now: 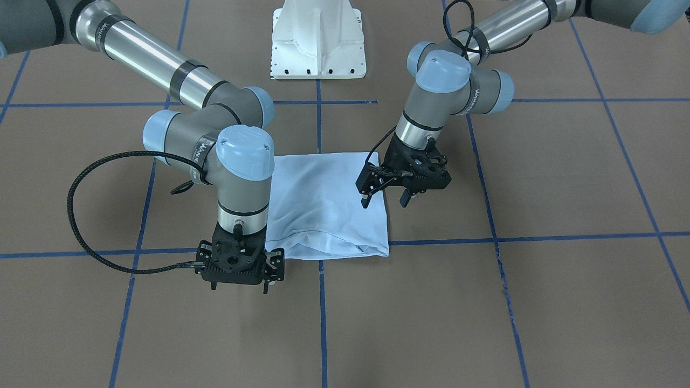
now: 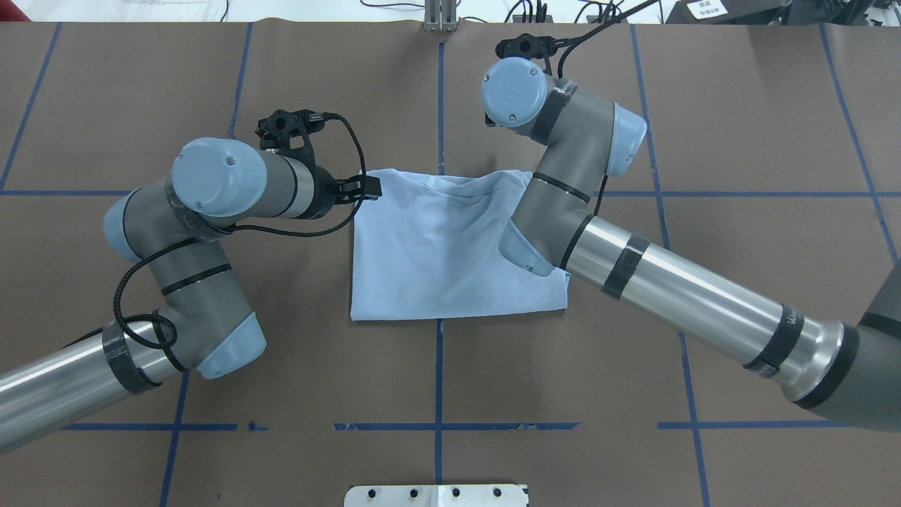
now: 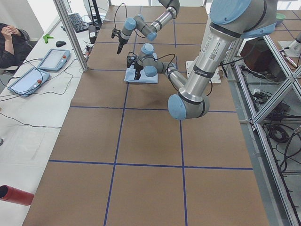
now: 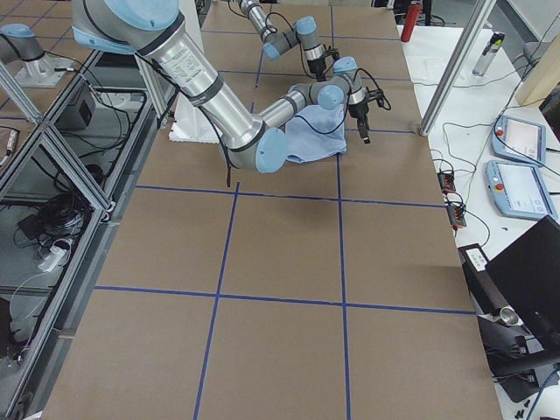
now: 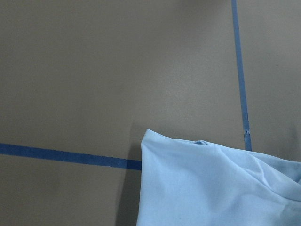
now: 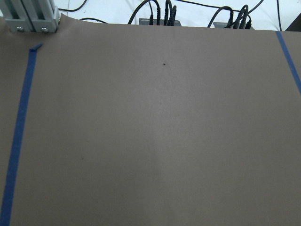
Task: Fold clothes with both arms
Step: 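Lift the right gripper away from the shirt toward the far side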
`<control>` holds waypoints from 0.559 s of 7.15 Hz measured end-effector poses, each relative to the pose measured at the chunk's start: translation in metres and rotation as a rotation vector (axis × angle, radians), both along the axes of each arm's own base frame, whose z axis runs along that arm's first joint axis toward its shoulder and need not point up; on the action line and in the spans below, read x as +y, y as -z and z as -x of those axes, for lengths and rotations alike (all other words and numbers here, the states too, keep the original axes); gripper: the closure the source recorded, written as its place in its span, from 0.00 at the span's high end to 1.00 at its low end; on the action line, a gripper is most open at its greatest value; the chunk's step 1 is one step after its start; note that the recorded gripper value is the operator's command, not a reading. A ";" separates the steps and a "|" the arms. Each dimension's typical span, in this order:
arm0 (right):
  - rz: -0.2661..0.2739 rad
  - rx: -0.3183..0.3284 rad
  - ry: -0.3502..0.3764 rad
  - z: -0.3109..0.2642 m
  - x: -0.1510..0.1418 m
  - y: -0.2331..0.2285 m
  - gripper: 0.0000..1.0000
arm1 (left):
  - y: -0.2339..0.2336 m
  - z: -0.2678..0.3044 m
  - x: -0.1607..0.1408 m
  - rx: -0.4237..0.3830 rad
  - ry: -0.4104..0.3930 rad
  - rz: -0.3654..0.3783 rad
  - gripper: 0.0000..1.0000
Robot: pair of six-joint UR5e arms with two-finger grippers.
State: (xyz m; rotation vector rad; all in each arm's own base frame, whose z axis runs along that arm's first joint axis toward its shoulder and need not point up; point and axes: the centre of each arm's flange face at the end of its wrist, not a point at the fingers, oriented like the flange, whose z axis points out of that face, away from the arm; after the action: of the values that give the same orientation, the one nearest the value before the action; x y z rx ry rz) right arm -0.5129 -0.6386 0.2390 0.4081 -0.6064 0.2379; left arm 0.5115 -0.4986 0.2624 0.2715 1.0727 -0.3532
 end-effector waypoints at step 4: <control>0.001 -0.026 0.019 -0.012 0.012 -0.008 1.00 | 0.020 -0.042 -0.033 0.029 0.130 0.154 0.68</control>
State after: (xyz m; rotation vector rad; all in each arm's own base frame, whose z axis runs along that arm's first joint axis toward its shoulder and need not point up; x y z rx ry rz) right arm -0.5008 -0.6267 0.2475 0.3982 -0.6356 0.2254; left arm 0.5536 -0.5315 0.2422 0.1989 1.0529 -0.5549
